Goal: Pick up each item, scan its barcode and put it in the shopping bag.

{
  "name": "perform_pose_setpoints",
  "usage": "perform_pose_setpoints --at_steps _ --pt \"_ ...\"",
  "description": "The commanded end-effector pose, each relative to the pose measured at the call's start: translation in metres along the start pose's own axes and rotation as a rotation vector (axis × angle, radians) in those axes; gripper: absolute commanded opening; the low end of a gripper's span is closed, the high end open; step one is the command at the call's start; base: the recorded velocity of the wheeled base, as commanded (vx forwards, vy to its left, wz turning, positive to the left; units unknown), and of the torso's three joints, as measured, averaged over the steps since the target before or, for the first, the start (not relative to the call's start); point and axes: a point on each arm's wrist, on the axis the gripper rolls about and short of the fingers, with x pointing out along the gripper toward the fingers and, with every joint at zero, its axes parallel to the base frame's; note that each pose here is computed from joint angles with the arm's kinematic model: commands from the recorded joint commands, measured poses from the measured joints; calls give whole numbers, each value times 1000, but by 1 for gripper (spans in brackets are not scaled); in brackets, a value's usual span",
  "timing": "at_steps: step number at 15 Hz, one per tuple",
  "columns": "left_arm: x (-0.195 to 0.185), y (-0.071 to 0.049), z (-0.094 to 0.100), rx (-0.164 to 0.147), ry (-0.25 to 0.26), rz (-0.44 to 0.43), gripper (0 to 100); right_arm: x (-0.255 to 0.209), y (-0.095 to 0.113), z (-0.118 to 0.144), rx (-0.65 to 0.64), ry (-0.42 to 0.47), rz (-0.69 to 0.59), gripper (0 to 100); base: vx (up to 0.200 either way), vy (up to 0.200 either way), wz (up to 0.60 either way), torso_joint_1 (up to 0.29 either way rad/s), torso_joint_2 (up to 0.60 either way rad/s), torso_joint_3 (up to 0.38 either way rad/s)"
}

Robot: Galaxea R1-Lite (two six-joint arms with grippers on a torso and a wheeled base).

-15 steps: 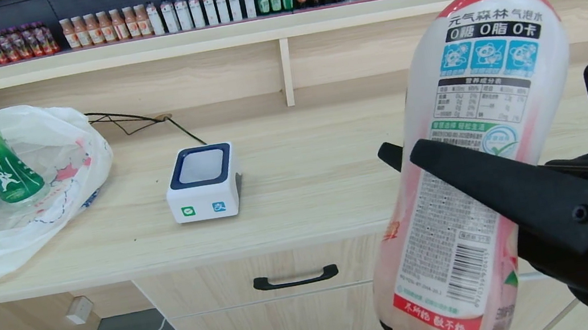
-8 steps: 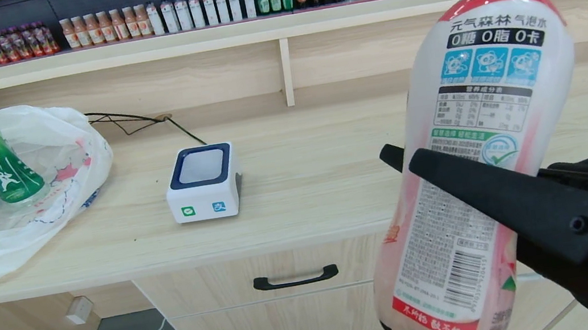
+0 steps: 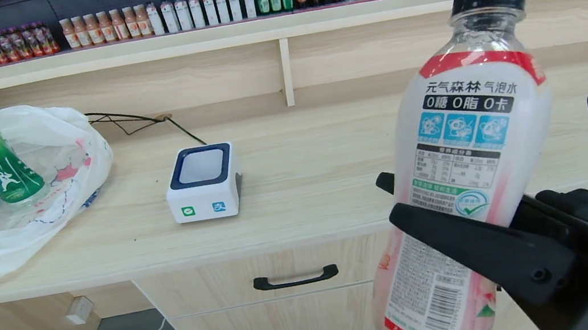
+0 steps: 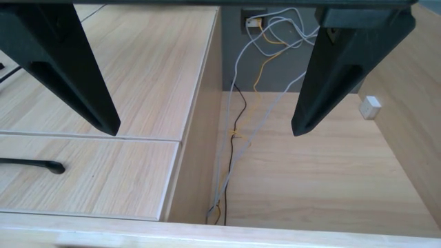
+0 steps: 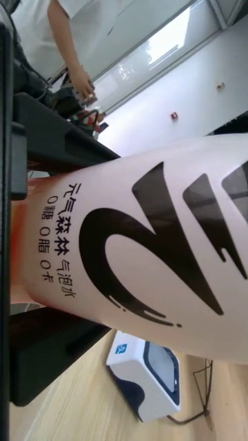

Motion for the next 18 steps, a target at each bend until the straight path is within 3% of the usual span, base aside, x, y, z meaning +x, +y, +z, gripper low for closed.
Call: perform_pose_setpoints --at_steps 1,6,8,13,18 --pt "0 0 0 0 0 0 100 2 -4 -8 -43 27 -14 0 0 0 0 0 0 0" --pt "0 0 0 0 0 0 100 7 -16 -27 -263 78 -118 0 0 0 0 0 0 0" --pt "0 0 0 6 0 -1 100 7 -22 -33 -371 83 -239 0 0 0 0 0 0 0" --pt "0 0 0 6 0 -1 100 1 -44 -8 -577 22 -560 0 0 0 0 0 0 0" --pt "0 0 0 3 0 -1 100 6 -61 13 -624 -52 -627 0 0 0 0 0 0 0"
